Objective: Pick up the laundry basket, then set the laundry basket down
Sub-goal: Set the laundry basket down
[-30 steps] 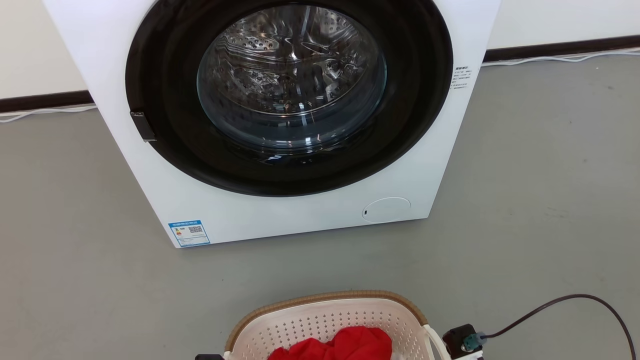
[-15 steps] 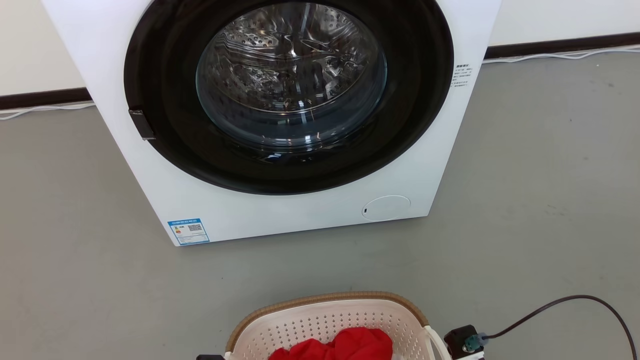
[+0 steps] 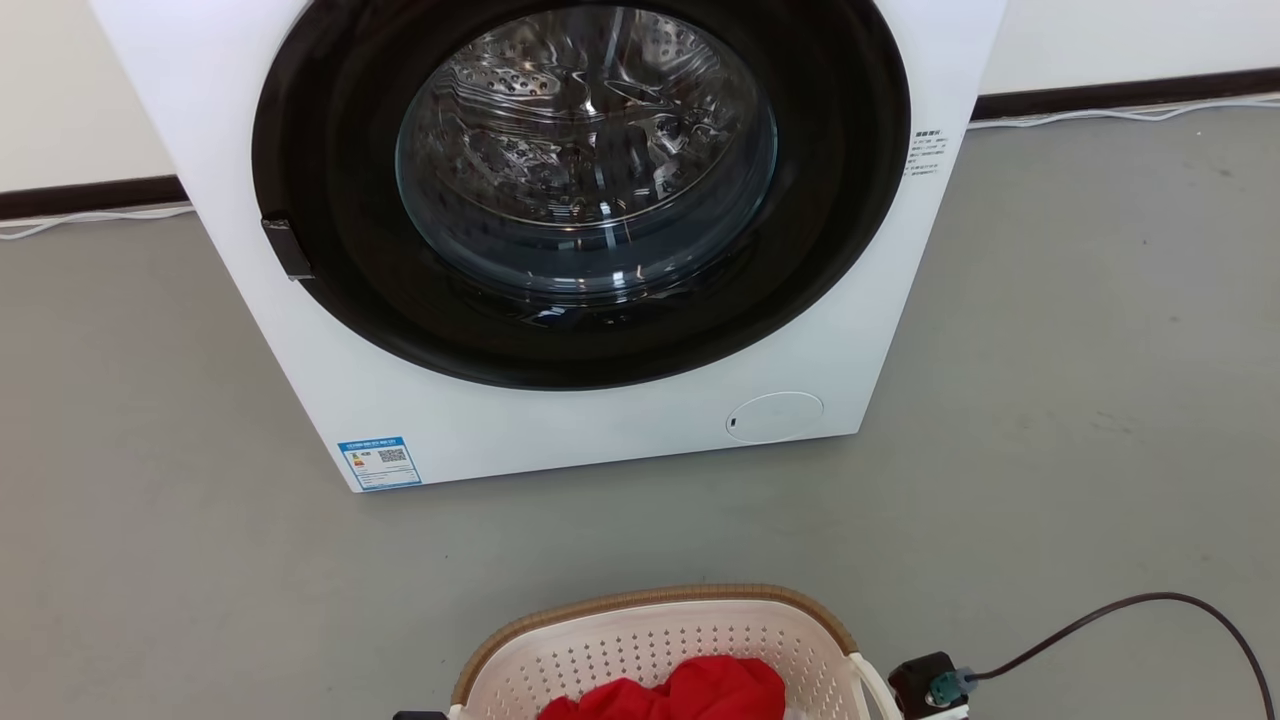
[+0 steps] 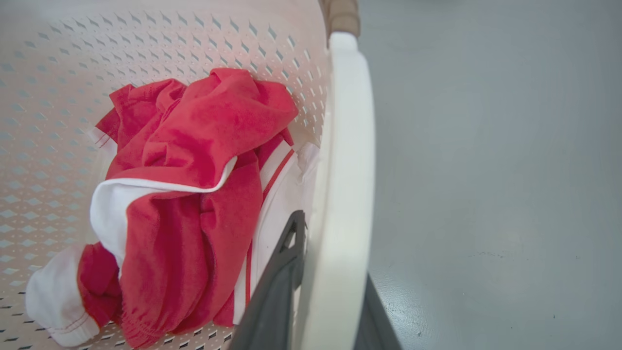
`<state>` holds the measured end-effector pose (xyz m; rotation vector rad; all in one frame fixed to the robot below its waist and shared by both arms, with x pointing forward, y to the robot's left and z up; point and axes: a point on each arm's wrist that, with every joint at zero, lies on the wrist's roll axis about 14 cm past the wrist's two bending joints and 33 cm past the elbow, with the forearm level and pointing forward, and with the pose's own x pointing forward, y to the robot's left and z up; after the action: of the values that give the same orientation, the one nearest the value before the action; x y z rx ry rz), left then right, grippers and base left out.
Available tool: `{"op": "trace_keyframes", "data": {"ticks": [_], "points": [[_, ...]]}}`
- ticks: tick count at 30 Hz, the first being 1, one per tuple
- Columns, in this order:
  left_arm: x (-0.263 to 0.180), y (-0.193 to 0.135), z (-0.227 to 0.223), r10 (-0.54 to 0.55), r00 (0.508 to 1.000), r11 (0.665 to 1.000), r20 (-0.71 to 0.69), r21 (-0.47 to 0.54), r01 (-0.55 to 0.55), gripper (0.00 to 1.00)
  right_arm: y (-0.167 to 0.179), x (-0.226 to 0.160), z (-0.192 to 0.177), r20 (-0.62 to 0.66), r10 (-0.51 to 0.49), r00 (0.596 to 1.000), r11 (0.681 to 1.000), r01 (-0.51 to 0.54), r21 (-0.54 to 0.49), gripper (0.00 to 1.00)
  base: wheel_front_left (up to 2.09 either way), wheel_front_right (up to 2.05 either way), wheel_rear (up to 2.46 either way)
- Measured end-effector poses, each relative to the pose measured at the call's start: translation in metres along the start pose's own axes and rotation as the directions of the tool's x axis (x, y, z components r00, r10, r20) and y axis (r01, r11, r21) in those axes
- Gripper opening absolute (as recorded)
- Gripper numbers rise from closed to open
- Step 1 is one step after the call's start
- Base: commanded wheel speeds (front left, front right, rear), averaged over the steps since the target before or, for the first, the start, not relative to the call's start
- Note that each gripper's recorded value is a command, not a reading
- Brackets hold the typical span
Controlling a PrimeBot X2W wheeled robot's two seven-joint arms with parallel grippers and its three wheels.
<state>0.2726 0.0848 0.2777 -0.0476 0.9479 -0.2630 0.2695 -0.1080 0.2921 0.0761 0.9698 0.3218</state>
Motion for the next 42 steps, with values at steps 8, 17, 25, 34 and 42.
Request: {"op": "trace_keyframes", "data": {"ticks": [8, 17, 25, 34, 42], "points": [[0.004, 0.000, 0.007, -0.003, 1.000, 1.000, 0.008, 0.003, 0.003, 0.00, -0.003, 0.002, 0.006, 0.009, -0.004, 1.000, 1.000, 0.004, -0.003, 0.00, 0.00, 0.00, 0.00], [0.015, 0.002, 0.018, -0.002, 1.000, 1.000, 0.011, -0.014, 0.002, 0.00, -0.008, 0.012, 0.017, 0.014, -0.008, 1.000, 1.000, 0.008, 0.001, 0.00, 0.00, 0.00, 0.00], [0.039, 0.006, 0.050, -0.003, 0.999, 1.000, 0.043, -0.020, 0.004, 0.00, -0.022, 0.033, 0.044, 0.050, -0.023, 0.999, 1.000, 0.023, 0.012, 0.00, 0.00, 0.00, 0.00], [0.083, 0.022, 0.089, 0.022, 0.997, 0.999, 0.078, -0.033, -0.020, 0.00, -0.039, 0.076, 0.083, 0.098, -0.018, 0.995, 1.000, 0.018, 0.005, 0.00, 0.00, 0.00, 0.00], [0.134, 0.034, 0.112, 0.037, 0.996, 0.998, 0.086, -0.055, -0.032, 0.00, -0.062, 0.127, 0.108, 0.106, -0.003, 0.994, 1.000, 0.005, -0.018, 0.00, 0.00, 0.00, 0.00]]}}
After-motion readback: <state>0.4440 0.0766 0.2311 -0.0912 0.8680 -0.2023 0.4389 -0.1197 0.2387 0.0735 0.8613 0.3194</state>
